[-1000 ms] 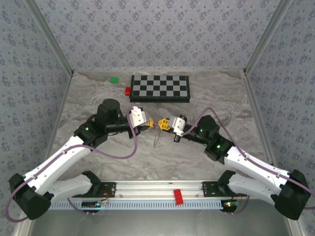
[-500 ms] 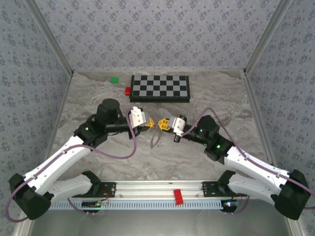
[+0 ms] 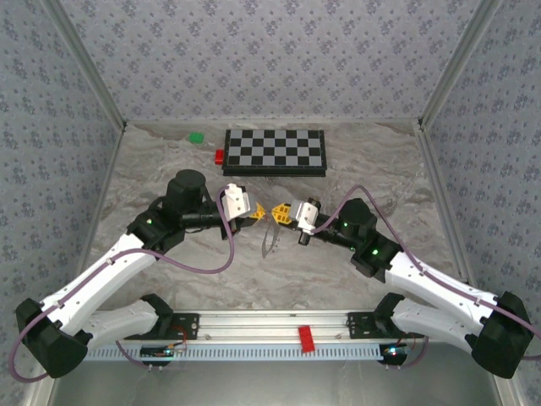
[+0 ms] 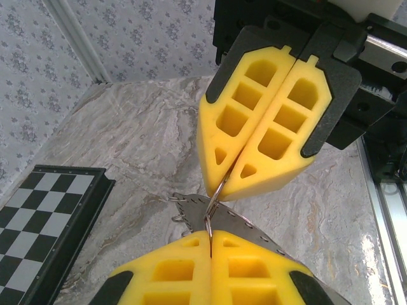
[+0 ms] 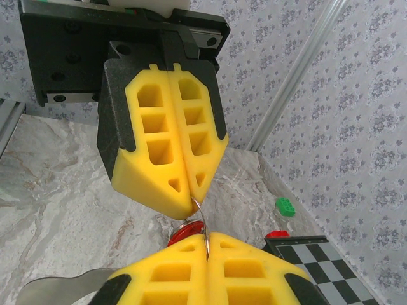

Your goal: Put the keys on the keyring

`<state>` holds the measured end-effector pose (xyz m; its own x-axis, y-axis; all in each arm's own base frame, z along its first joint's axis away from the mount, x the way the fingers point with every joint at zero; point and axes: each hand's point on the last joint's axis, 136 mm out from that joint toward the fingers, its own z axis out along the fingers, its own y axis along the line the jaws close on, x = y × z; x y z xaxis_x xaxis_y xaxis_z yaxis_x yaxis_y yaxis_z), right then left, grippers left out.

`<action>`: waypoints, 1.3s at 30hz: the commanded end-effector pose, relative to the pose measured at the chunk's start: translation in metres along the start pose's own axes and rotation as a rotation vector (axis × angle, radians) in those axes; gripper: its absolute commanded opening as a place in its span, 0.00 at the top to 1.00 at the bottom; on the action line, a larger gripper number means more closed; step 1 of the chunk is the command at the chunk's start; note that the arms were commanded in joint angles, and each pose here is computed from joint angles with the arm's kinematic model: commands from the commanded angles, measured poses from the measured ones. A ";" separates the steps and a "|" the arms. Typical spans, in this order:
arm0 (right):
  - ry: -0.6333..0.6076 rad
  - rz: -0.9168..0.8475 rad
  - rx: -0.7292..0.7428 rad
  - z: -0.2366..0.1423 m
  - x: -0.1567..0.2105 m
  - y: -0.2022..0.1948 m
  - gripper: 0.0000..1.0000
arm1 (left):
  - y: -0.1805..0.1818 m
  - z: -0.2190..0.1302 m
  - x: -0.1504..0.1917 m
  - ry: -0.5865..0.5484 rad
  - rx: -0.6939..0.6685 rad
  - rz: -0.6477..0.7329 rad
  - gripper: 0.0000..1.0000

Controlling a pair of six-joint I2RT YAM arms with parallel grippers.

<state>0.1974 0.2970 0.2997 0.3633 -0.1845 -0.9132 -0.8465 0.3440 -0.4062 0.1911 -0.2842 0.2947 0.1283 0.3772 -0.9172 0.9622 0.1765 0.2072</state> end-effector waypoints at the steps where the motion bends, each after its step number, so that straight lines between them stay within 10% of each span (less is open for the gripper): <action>1: -0.049 -0.002 0.033 0.000 -0.018 -0.010 1.00 | -0.013 0.001 -0.009 -0.025 0.076 0.015 1.00; 39: -0.059 0.014 -0.002 0.000 -0.019 -0.005 1.00 | -0.018 0.006 -0.006 -0.007 0.088 0.025 1.00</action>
<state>0.1993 0.2994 0.2937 0.3365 -0.1883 -0.9227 -0.8600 0.3378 -0.3826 0.1880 -0.2877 0.2842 0.1141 0.4022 -0.9084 0.9698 0.1533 0.1897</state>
